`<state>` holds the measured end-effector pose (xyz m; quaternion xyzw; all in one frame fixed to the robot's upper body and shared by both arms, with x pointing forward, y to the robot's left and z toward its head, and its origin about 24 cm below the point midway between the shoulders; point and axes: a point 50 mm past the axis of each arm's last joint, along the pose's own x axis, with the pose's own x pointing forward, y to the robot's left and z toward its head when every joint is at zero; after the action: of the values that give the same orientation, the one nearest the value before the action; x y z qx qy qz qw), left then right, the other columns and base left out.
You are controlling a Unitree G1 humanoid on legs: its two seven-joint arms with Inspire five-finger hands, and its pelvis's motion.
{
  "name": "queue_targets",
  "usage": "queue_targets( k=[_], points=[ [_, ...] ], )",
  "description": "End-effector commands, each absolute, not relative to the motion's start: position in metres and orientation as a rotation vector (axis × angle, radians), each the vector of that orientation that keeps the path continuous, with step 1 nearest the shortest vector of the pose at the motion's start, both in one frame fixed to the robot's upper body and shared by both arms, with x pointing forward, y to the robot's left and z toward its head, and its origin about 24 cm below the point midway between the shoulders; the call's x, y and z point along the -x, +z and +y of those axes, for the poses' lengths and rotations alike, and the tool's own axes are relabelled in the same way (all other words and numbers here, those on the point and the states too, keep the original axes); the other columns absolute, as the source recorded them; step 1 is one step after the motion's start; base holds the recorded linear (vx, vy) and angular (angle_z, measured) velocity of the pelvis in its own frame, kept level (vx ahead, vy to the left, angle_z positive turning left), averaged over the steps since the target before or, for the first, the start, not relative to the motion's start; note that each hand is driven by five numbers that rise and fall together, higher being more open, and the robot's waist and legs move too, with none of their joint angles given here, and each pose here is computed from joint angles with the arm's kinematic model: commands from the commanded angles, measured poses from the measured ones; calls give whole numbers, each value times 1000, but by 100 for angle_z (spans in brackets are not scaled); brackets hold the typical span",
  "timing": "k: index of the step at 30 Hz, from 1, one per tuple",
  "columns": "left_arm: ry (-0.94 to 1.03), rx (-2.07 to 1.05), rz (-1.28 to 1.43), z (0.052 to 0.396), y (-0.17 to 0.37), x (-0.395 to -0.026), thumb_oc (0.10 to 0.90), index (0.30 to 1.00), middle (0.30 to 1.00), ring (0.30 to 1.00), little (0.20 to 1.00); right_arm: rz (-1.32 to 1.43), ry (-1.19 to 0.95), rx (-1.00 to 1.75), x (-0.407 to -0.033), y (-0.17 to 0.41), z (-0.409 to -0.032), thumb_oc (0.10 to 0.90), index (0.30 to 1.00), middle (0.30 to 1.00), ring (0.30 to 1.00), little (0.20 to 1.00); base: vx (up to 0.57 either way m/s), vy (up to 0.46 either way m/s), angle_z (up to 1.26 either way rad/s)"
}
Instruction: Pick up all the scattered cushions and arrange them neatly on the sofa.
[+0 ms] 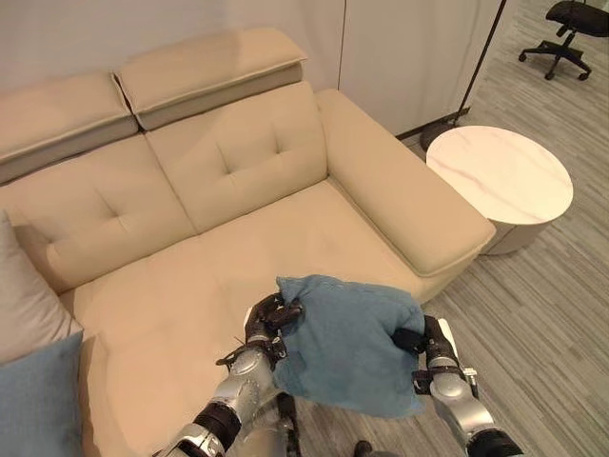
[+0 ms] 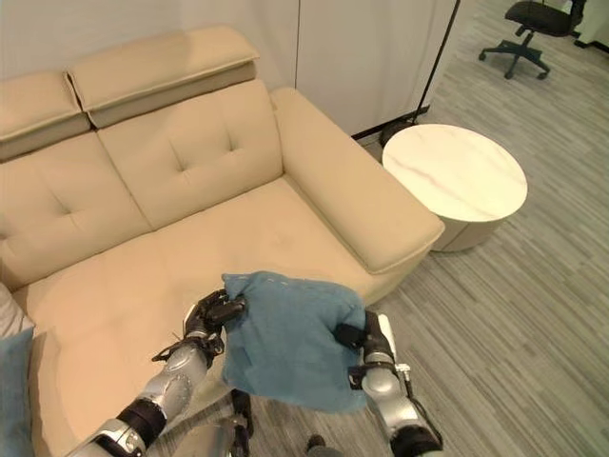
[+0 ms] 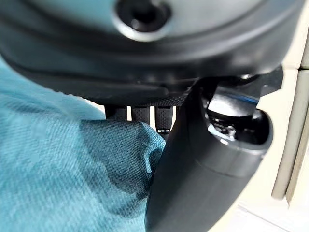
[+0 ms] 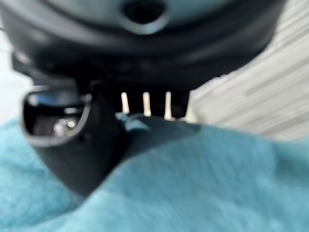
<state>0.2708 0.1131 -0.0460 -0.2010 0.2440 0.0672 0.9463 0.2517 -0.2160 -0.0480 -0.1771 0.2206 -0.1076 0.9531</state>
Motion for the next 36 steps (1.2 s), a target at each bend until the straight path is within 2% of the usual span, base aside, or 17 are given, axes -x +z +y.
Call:
queue_targets(
  k=[1, 13, 18, 20, 21, 22, 24, 25, 26, 27, 31, 32, 33, 36],
  points=[
    [-237, 516, 88, 35, 59, -313, 400, 300, 300, 300, 300, 130, -1, 268, -291, 4, -151, 400, 300, 300, 300, 300, 458, 120, 51],
    [-245, 418, 113, 45, 42, -308, 400, 300, 300, 300, 300, 253, -125, 248, -259, -22, -193, 400, 300, 300, 300, 300, 324, -203, 76],
    [-251, 386, 27, 49, 63, -316, 400, 300, 300, 300, 300, 172, -156, 258, -269, -4, -203, 400, 300, 300, 300, 300, 161, -246, 71],
    [-247, 397, -44, 50, 85, -326, 400, 300, 300, 300, 300, 72, -187, 276, -287, 22, -210, 400, 300, 300, 300, 300, 80, -95, 66],
    [-247, 368, -121, 54, 109, -338, 400, 300, 300, 300, 300, -41, -189, 293, -309, 54, -209, 400, 300, 300, 300, 300, 111, 11, 55],
    [-247, 368, -123, 54, 110, -338, 400, 300, 300, 300, 300, -43, -189, 293, -310, 55, -209, 400, 300, 300, 300, 300, 160, 72, 32],
    [-216, 296, -256, 64, 154, -361, 400, 300, 300, 300, 300, -208, -185, 372, -347, 113, -205, 400, 300, 300, 300, 300, 167, 103, 14],
    [-215, 297, -260, 65, 155, -361, 400, 300, 300, 300, 300, -212, -184, 373, -348, 114, -205, 400, 300, 300, 300, 300, 162, 160, -9],
    [-168, 265, -338, 73, 188, -376, 400, 300, 300, 300, 300, -311, -186, 424, -365, 154, -200, 400, 300, 300, 300, 300, 69, 98, -27],
    [-168, 266, -343, 74, 190, -377, 400, 300, 300, 300, 300, -315, -186, 425, -366, 156, -200, 400, 300, 300, 300, 300, 57, 161, -39],
    [-142, 241, -573, 74, 289, -391, 400, 300, 300, 300, 300, -539, -241, 645, -398, 273, -186, 400, 300, 300, 300, 300, -76, 134, -20],
    [-137, 229, -609, 76, 301, -390, 400, 300, 300, 300, 300, -578, -259, 676, -398, 291, -183, 400, 300, 300, 300, 300, -147, 166, 9],
    [-133, 176, -732, 77, 343, -383, 400, 300, 300, 300, 300, -647, -307, 742, -399, 332, -178, 400, 300, 300, 300, 300, -75, 122, 8],
    [-100, 157, -825, 80, 383, -376, 400, 300, 300, 300, 300, -705, -359, 751, -396, 371, -172, 400, 300, 300, 300, 300, -45, 113, -9]
  ],
)
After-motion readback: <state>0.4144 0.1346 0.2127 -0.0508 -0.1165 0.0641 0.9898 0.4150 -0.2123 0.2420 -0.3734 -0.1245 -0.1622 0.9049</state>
